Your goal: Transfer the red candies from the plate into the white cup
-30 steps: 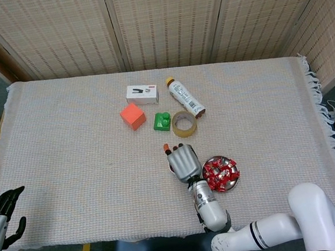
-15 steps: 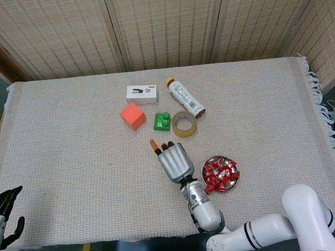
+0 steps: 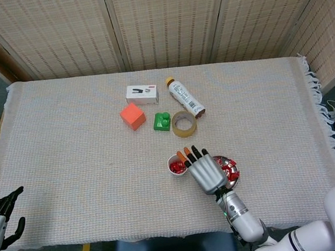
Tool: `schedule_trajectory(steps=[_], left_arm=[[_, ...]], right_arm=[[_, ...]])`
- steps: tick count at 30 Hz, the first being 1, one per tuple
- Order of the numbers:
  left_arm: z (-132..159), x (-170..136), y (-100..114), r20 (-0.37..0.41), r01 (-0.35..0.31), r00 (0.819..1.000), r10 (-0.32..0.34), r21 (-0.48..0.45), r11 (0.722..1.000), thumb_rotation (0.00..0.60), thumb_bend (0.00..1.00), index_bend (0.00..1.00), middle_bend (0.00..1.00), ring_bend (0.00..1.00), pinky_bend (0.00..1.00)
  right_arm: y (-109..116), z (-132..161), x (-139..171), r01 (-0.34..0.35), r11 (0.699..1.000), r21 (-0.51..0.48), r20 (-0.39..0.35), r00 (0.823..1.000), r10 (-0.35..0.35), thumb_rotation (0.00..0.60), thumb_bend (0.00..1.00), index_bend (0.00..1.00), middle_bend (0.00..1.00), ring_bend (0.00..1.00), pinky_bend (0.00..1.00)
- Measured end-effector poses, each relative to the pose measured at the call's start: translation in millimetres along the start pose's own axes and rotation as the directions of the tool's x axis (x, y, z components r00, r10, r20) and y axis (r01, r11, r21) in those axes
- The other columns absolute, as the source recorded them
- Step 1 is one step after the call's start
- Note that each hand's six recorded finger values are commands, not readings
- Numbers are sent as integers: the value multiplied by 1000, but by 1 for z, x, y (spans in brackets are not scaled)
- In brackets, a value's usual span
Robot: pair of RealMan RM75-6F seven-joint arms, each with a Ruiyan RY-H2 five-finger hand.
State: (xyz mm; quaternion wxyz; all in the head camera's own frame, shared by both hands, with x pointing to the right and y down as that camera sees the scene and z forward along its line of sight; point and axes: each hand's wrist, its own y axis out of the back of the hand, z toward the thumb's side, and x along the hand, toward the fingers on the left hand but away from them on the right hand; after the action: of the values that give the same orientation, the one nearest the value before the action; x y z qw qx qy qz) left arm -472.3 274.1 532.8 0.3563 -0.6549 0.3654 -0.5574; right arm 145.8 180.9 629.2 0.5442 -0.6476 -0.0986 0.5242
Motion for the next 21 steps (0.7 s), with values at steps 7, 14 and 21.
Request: schedule_trajectory(steps=[7, 14, 21], left_arm=[[2, 1, -4, -1, 14, 1000, -14, 14, 1000, 600, 516, 1, 146, 209, 245], [3, 1, -6, 1, 18, 1000, -18, 18, 1000, 600, 516, 1, 146, 209, 245], [1, 2, -4, -3, 16, 1000, -16, 8, 1000, 600, 515, 2, 149, 208, 246]], right_arm=[[-41, -18, 36, -24, 994, 107, -30, 999, 27, 600, 213, 36, 108, 107, 351], [-77, -16, 38, -90, 985, 145, -38, 995, 96, 600, 213, 87, 124, 110, 352], [-87, -10, 24, -96, 990, 98, -44, 994, 101, 600, 213, 137, 167, 150, 353]])
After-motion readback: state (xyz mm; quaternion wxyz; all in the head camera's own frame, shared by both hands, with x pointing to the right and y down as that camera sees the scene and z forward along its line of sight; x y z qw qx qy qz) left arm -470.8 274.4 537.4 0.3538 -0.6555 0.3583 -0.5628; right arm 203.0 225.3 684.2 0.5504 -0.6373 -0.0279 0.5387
